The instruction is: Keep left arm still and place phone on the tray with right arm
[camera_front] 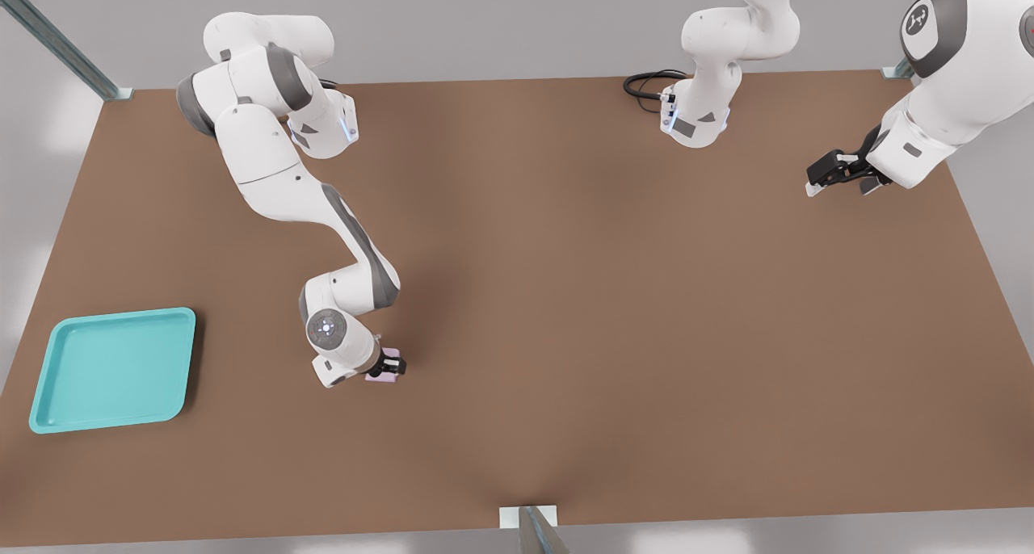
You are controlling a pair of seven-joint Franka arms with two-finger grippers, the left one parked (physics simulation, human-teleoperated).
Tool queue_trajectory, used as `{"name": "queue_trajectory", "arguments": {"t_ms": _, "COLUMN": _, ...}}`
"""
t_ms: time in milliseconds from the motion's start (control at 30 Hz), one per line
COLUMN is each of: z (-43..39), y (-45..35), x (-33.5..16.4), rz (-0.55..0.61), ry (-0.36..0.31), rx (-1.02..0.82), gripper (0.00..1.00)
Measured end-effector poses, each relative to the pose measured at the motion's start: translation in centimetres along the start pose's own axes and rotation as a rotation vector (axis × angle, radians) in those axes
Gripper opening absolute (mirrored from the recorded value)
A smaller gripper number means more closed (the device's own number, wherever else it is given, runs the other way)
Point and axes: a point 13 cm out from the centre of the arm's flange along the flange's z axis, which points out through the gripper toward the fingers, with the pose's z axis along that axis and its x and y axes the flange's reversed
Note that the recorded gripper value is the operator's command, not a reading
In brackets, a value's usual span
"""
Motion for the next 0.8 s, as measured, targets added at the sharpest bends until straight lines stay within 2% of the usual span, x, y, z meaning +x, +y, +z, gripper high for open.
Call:
{"name": "queue_trajectory", "arguments": {"t_ms": 133, "z": 0.4, "y": -0.1, "x": 0.1, "rz": 0.013, "ry": 0.002, "rx": 0.001, "gripper": 0.88}}
{"name": "queue_trajectory", "arguments": {"t_ms": 167, "z": 0.4, "y": -0.1, "x": 0.1, "rz": 0.016, "ry": 0.002, "rx": 0.001, "gripper": 0.85}}
{"name": "queue_trajectory", "arguments": {"t_ms": 200, "z": 0.4, "y": 0.0, "x": 0.1, "rz": 0.018, "ry": 0.001, "rx": 0.001, "gripper": 0.77}}
{"name": "queue_trajectory", "arguments": {"t_ms": 233, "z": 0.4, "y": 0.0, "x": 0.0, "rz": 0.016, "ry": 0.0, "rx": 0.002, "gripper": 0.76}}
{"name": "queue_trajectory", "arguments": {"t_ms": 333, "z": 0.2, "y": 0.0, "x": 0.0, "rz": 0.011, "ry": -0.006, "rx": 0.005, "gripper": 0.77}}
{"name": "queue_trajectory", "arguments": {"t_ms": 433, "z": -3.8, "y": -2.2, "x": -1.6, "rz": 0.032, "ry": -0.027, "rx": 0.006, "gripper": 0.77}}
{"name": "queue_trajectory", "arguments": {"t_ms": 567, "z": -8.1, "y": -10.5, "x": -2.7, "rz": 0.099, "ry": -0.023, "rx": 0.016, "gripper": 0.77}}
{"name": "queue_trajectory", "arguments": {"t_ms": 700, "z": -10.8, "y": -25.5, "x": -5.1, "rz": 0.223, "ry": -0.002, "rx": 0.013, "gripper": 0.77}}
{"name": "queue_trajectory", "arguments": {"t_ms": 800, "z": -11.7, "y": -34.9, "x": -5.3, "rz": 0.261, "ry": 0.013, "rx": 0.018, "gripper": 0.77}}
